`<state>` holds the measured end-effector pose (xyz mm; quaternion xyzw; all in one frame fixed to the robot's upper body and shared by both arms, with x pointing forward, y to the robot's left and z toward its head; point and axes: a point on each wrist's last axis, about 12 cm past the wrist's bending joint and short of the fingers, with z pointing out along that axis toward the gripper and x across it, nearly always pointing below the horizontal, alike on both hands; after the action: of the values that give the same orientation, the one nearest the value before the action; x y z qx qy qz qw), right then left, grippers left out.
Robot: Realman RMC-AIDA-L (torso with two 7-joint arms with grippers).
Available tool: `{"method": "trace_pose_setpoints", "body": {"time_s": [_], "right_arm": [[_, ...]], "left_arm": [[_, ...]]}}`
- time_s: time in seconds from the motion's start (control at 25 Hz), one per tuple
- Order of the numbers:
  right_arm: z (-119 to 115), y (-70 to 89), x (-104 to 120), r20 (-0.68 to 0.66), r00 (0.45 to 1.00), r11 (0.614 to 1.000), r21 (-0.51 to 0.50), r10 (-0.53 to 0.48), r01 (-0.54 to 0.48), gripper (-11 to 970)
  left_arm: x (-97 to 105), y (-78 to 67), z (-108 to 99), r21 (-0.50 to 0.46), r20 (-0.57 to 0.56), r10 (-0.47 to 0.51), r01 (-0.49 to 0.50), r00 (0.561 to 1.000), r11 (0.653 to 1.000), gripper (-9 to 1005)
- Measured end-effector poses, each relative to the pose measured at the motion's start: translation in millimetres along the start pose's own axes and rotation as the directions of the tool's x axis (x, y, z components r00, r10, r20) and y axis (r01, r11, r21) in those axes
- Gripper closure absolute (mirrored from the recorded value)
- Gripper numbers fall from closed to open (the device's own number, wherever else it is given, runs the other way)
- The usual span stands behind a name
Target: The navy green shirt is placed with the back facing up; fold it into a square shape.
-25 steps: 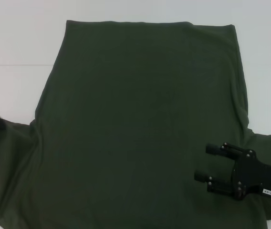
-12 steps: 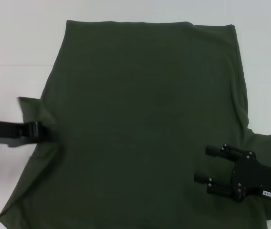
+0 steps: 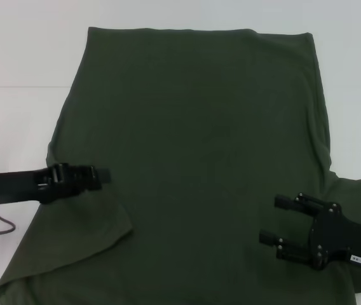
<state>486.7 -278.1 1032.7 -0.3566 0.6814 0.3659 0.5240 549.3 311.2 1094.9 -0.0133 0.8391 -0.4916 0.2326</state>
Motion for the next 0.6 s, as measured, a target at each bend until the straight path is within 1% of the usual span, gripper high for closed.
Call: {"method": "trace_pose_setpoints", "body": {"time_s": [0.08, 0.16, 0.2, 0.24, 0.32, 0.36, 0.44, 0.48, 0.56, 0.6], "right_arm": [[0.0, 0.0, -0.1, 0.000, 1.000, 1.000, 0.000, 0.000, 0.000, 142], [-0.2, -0.1, -0.1, 0.000, 1.000, 1.000, 0.000, 0.000, 0.000, 142], [-0.4, -0.2, -0.2, 0.000, 1.000, 1.000, 0.000, -0.001, 0.001, 142], [-0.5, -0.3, -0.3, 0.000, 1.000, 1.000, 0.000, -0.001, 0.001, 141], [-0.6, -0.1, -0.5, 0.002, 1.000, 1.000, -0.002, -0.001, 0.001, 141], [-0.6, 0.1, -0.7, 0.003, 1.000, 1.000, -0.004, -0.001, 0.001, 141], [-0.6, 0.7, -1.2, 0.008, 1.000, 1.000, -0.009, 0.000, 0.000, 141], [-0.7, 0.8, -1.3, 0.009, 1.000, 1.000, -0.010, 0.000, 0.000, 141], [-1.8, 1.1, -0.9, 0.009, 1.000, 1.000, -0.009, 0.001, -0.001, 141], [-2.5, 1.2, -0.6, 0.009, 1.000, 1.000, -0.007, 0.001, -0.001, 141]], "left_arm": [[4.3, 1.0, -7.4, 0.035, 0.028, 0.054, -0.054, 0.998, 0.998, 764], [8.9, 0.3, -14.0, 0.074, 0.064, 0.124, -0.129, 0.990, 0.989, 719], [12.8, -0.9, -18.2, 0.104, 0.092, 0.186, -0.195, 0.978, 0.975, 671], [16.7, -2.8, -20.6, 0.132, 0.114, 0.241, -0.255, 0.964, 0.958, 624], [25.8, -6.8, -20.4, 0.177, 0.148, 0.352, -0.375, 0.924, 0.910, 529], [31.2, -8.7, -18.2, 0.193, 0.161, 0.413, -0.439, 0.896, 0.877, 481], [38.9, -7.9, -13.5, 0.183, 0.168, 0.492, -0.517, 0.854, 0.836, 408], [40.2, -6.7, -12.3, 0.171, 0.164, 0.512, -0.536, 0.843, 0.827, 372], [45.1, -1.5, -9.5, 0.134, 0.131, 0.584, -0.598, 0.801, 0.791, 299], [49.2, 1.4, -9.3, 0.124, 0.107, 0.640, -0.649, 0.761, 0.751, 263]]}}
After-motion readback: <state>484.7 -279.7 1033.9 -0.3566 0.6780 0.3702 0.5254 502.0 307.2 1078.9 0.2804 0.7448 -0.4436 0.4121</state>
